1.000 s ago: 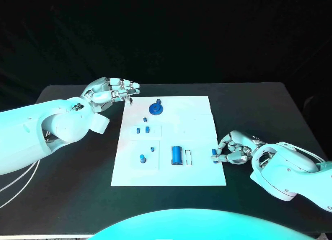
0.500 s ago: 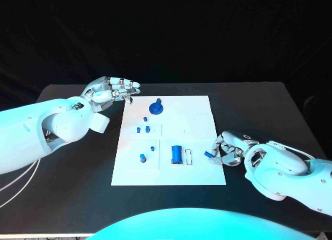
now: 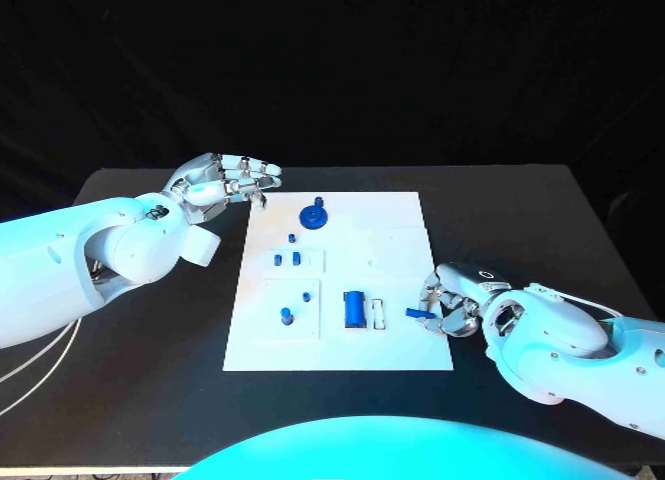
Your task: Assemble the parts on the task board
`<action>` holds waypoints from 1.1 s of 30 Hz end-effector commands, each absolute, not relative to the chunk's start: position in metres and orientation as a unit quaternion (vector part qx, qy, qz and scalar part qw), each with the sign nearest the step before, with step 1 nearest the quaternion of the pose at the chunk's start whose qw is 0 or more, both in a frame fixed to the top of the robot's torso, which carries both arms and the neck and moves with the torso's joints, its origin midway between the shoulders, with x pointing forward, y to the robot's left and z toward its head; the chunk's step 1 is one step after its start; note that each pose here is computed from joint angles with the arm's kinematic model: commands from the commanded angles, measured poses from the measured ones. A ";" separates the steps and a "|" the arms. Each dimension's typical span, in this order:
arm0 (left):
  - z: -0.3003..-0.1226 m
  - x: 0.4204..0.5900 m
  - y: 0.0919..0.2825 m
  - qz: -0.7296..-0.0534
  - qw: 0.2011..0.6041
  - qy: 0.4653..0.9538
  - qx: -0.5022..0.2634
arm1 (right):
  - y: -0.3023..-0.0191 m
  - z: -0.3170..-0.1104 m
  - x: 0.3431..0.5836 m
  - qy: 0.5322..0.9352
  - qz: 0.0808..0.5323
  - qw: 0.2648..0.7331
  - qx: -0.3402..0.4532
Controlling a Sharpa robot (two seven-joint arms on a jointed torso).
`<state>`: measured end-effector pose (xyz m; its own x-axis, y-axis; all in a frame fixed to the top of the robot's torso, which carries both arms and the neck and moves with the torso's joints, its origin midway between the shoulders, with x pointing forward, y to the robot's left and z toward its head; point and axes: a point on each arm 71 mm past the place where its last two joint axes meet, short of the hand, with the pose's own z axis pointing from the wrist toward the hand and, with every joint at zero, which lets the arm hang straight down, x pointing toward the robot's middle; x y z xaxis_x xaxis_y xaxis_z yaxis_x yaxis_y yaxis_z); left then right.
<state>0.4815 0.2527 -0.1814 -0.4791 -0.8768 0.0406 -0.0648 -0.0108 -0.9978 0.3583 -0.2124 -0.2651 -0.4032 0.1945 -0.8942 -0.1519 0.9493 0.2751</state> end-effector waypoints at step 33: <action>-0.180 0.480 0.250 -0.606 0.331 0.617 -0.378 | -0.168 -0.267 0.360 0.831 0.244 0.468 0.175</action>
<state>0.4805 0.2524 -0.1812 -0.4813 -0.8756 0.0410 -0.0664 -0.0103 -0.9977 0.3610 -0.1701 -0.2662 -0.4915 0.5130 -0.7037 0.0621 0.8267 0.5593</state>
